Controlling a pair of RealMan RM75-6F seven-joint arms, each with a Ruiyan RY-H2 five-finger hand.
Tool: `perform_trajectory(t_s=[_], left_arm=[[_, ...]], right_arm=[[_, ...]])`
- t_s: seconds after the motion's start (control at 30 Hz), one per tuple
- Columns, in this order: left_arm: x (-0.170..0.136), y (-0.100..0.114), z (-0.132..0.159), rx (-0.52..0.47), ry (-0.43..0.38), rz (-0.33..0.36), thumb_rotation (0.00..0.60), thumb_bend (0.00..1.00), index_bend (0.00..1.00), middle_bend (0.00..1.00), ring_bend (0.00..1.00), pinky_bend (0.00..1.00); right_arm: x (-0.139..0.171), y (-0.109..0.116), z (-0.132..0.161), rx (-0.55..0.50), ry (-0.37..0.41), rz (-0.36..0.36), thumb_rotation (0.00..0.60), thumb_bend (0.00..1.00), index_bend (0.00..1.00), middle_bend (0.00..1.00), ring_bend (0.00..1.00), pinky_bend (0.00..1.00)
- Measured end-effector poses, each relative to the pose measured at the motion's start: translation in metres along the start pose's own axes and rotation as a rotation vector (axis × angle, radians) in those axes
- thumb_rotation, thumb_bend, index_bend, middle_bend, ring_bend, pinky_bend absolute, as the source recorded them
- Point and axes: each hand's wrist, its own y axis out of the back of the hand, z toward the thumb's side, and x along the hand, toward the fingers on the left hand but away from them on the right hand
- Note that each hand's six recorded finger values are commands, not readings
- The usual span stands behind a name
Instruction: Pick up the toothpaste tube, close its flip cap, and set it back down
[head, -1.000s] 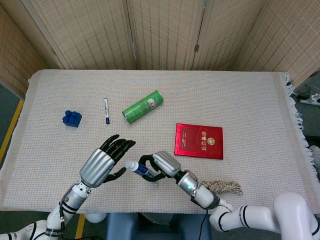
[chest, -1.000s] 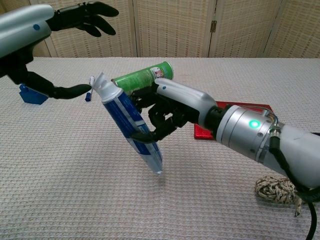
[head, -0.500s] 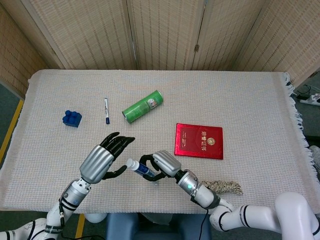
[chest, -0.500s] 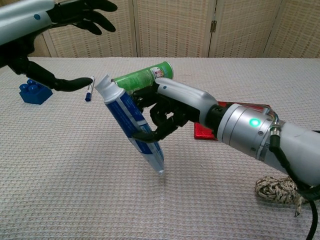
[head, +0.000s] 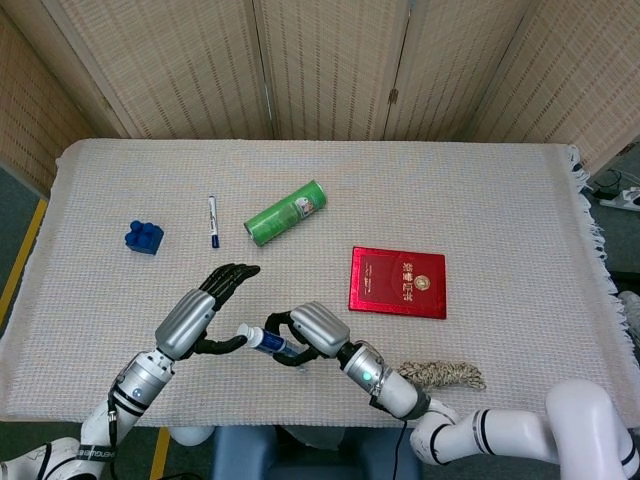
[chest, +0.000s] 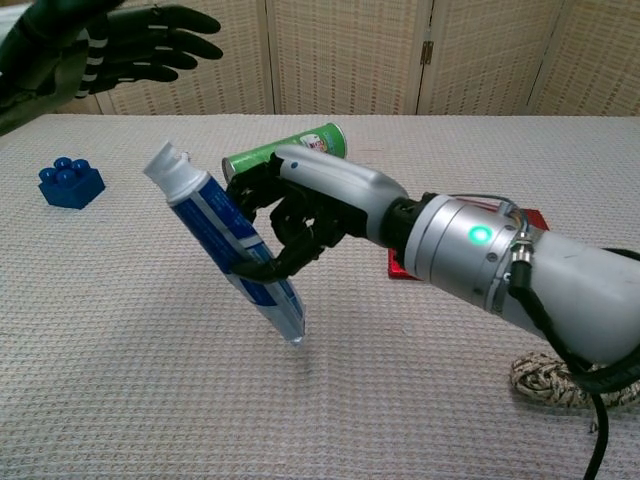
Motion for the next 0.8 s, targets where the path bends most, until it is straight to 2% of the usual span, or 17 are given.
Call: perform_trajectory(t_s=[0.4,0.8], left_arm=[[0.007,-0.013,0.003,0.107,0.018,-0.025,0.0,0.13,0.02,0.08,0.04,0.0],[0.009,-0.022,0.001,0.128,0.044,-0.053,0.0,0.13,0.0,0.07,0.03,0.0]], right_arm=[[-0.019,-0.012,0.027,0.01,-0.006,-0.004,0.6,1.0,0.72,0.7,0.78,0.72],[-0.029,-0.019,0.039,-0.015,0.001,-0.062,0.6,1.0,0.75,0.72,0.8,0.74]])
